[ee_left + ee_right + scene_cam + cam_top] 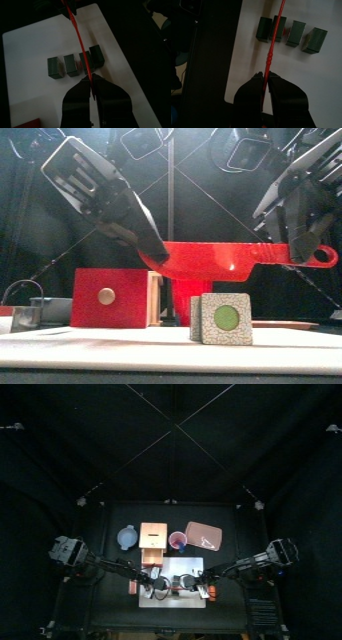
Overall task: Place sushi on board then cut the sushi with the knife then place the pieces on the plate
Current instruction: Cut the sushi into 4 pieces
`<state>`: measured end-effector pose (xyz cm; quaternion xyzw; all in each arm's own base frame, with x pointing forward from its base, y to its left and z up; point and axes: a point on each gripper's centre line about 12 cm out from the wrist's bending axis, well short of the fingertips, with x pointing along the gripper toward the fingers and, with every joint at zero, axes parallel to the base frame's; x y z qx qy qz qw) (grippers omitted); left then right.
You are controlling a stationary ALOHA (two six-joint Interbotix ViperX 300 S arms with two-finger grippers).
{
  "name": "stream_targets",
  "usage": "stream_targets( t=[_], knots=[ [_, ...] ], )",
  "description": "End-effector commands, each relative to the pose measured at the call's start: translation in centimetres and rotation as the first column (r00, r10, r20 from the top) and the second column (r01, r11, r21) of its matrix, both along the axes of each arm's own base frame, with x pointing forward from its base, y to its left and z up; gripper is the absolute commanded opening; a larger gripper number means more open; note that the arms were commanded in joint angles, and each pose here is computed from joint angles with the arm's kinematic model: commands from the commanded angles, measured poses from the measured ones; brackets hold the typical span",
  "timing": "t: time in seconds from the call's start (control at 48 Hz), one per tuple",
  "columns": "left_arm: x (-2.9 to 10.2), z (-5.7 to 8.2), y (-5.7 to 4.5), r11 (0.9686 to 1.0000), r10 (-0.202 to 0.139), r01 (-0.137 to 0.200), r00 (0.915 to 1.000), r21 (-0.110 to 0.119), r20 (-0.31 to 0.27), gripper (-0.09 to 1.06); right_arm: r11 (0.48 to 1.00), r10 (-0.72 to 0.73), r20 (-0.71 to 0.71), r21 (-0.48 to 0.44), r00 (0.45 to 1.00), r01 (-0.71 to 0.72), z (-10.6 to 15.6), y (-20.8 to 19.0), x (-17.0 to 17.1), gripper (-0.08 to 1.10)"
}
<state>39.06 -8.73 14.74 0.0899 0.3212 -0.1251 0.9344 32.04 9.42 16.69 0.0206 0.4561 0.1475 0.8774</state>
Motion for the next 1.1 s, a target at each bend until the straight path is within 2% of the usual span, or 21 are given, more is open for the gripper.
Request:
stream_targets(
  t=[0.021, 0.188, 0.417, 0.667, 1.104],
  knots=[
    [1.0, 0.9, -0.4, 0.9999, 0.003, -0.002, 0.9994, -0.015, 0.034, 0.35, 1.0, 0.006, 0.06, 0.02, 0.998, -0.007, 1.8, 0.7, 0.8, 0.38],
    [1.1, 0.1, -0.4, 0.9998, 0.007, -0.007, 0.9998, -0.018, 0.016, 0.35, 1.0, 0.003, 0.044, 0.019, 0.999, -0.004, 1.3, 0.6, 0.7, 0.38],
    [1.1, 0.1, -0.4, 0.9997, 0.01, -0.01, 0.9998, -0.022, 0.015, 0.35, 1.0, 0.003, 0.031, 0.02, 1.0, -0.003, 0.8, 0.7, 0.7, 0.38],
    [1.1, 0.2, -0.9, 0.9995, 0.008, -0.007, 0.9999, -0.031, 0.015, 0.35, 0.999, -0.002, 0.023, 0.041, 1.0, 0.001, 0.8, 1.2, 0.5, 0.38],
    [1.0, -0.7, -0.9, 0.9995, 0.012, -0.012, 0.9999, -0.03, -0.009, 0.35, 1.0, -0.006, -0.012, 0.027, 1.0, 0.007, -0.7, 1.0, 0.6, 0.38]
  ],
)
